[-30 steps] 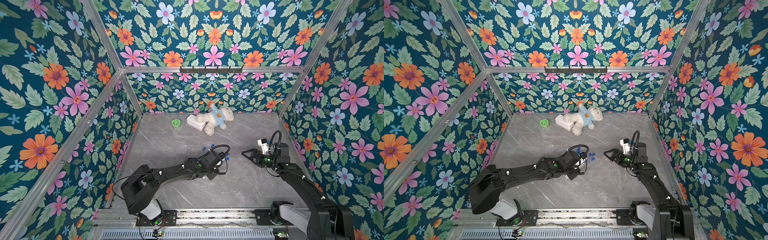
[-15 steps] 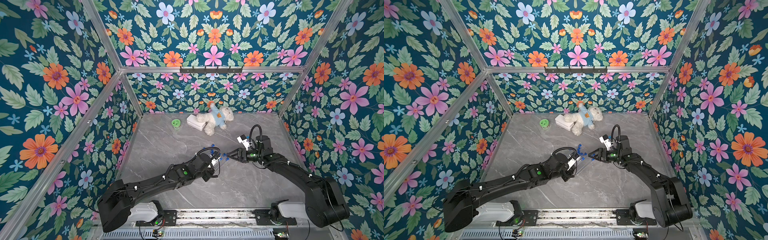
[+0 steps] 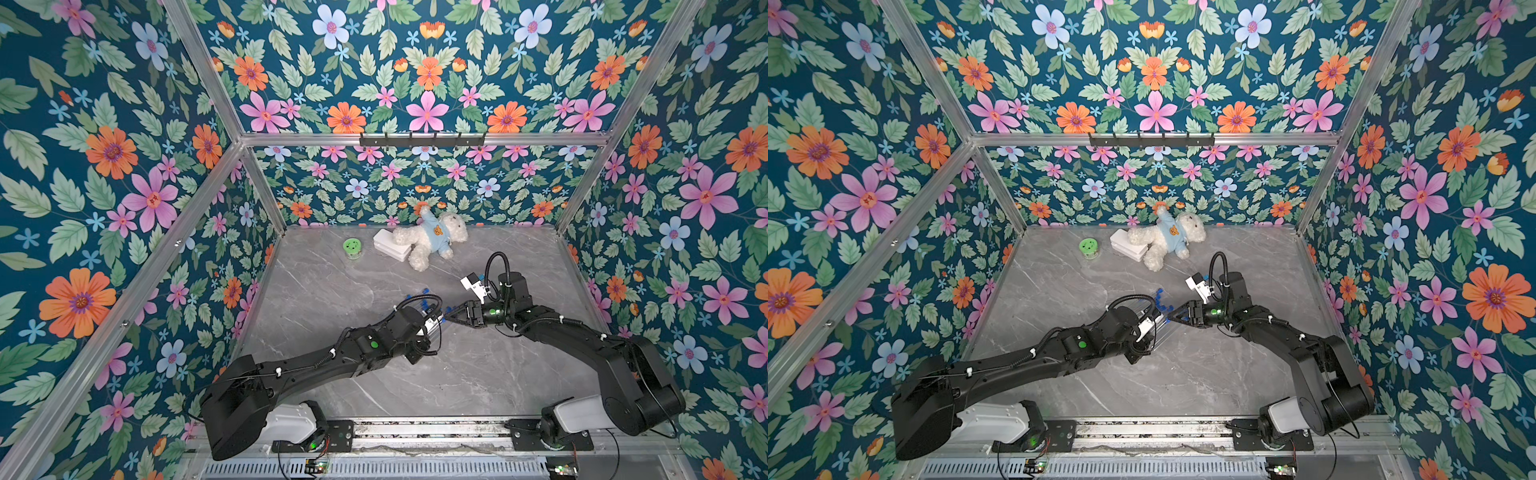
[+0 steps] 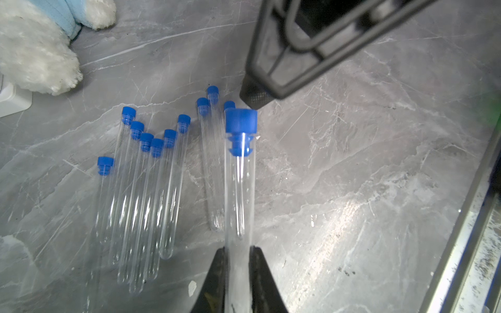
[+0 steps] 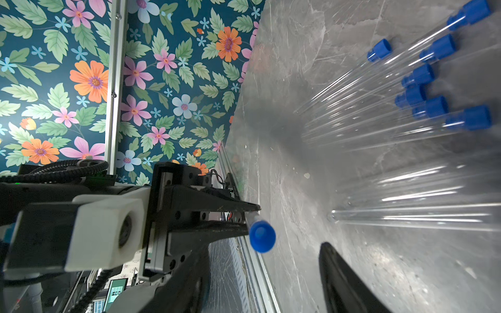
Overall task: Remove stoppers from test tubes
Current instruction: Open the stopper on the test tube.
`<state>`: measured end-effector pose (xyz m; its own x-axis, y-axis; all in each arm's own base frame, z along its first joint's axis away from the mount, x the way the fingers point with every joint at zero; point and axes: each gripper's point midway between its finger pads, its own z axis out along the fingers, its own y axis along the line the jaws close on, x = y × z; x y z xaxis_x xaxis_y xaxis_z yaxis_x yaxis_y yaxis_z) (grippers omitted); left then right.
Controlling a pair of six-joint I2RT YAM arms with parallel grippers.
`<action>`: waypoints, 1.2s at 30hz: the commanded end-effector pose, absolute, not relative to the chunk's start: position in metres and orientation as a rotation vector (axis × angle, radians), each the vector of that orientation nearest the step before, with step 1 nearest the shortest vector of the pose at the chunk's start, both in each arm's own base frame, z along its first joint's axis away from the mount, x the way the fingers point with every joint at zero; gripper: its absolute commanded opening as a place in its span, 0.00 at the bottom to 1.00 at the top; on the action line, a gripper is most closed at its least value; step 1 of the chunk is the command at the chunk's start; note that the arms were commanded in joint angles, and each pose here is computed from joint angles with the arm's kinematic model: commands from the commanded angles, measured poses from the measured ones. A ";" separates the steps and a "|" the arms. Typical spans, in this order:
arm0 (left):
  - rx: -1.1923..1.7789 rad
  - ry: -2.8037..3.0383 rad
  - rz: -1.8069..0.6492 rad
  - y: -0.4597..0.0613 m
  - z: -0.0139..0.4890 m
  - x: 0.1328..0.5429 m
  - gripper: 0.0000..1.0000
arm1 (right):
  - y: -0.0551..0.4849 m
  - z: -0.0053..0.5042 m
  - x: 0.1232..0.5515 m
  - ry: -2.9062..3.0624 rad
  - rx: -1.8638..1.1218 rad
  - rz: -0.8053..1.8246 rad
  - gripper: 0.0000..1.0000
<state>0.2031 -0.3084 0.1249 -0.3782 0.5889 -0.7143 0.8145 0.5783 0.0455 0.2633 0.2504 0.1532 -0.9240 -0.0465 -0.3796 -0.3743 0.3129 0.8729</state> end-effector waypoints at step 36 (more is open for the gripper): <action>1.147 2.088 -0.436 -0.317 0.122 0.202 0.02 | 0.263 0.145 0.261 2.306 -0.456 1.665 0.31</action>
